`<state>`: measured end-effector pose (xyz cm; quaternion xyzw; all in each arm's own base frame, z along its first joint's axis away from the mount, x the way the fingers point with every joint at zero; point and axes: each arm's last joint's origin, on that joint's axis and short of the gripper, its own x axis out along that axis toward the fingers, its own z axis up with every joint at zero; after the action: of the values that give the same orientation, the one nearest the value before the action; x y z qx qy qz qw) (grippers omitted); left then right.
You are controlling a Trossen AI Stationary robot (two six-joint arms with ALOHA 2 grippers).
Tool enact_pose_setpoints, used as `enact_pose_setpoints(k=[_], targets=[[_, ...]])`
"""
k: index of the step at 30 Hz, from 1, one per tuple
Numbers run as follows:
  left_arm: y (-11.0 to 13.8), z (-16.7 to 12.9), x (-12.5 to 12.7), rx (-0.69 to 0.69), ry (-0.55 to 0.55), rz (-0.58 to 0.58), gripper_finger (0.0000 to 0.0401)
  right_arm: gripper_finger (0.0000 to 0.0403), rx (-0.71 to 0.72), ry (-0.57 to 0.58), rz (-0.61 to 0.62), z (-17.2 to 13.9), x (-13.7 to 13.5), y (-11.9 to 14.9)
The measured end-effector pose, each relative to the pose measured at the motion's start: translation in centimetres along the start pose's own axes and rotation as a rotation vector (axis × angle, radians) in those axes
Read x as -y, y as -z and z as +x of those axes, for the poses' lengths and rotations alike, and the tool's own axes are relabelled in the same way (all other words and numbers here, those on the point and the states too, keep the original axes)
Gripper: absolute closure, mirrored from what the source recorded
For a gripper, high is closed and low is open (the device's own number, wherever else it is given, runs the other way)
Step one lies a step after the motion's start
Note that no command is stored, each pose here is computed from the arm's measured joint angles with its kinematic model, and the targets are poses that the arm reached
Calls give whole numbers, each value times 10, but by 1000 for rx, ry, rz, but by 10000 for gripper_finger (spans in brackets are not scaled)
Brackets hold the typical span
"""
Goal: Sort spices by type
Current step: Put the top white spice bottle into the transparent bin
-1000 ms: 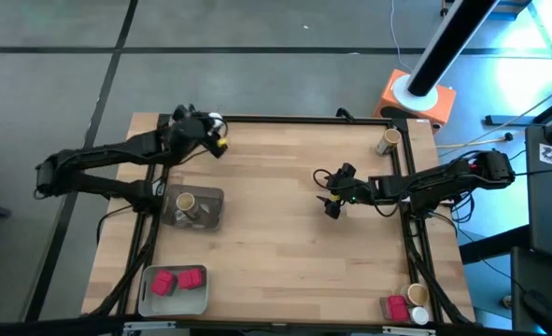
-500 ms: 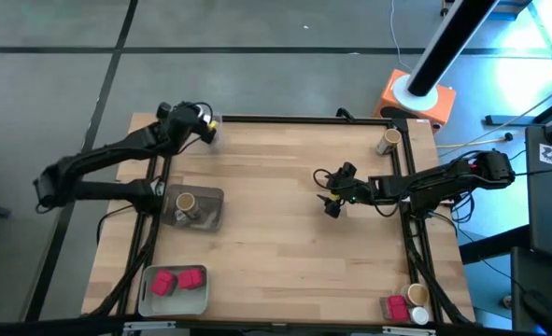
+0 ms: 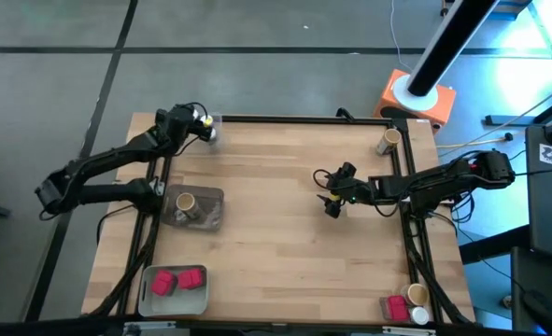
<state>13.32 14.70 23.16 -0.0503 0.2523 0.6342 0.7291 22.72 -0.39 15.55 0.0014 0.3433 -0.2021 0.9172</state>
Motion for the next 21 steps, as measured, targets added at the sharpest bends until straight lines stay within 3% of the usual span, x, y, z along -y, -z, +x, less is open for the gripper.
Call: enact_pose_setpoints(k=[21], targets=[[19, 43, 3, -148, -49, 31, 200, 59, -1, -1, 0, 0, 0, 0]])
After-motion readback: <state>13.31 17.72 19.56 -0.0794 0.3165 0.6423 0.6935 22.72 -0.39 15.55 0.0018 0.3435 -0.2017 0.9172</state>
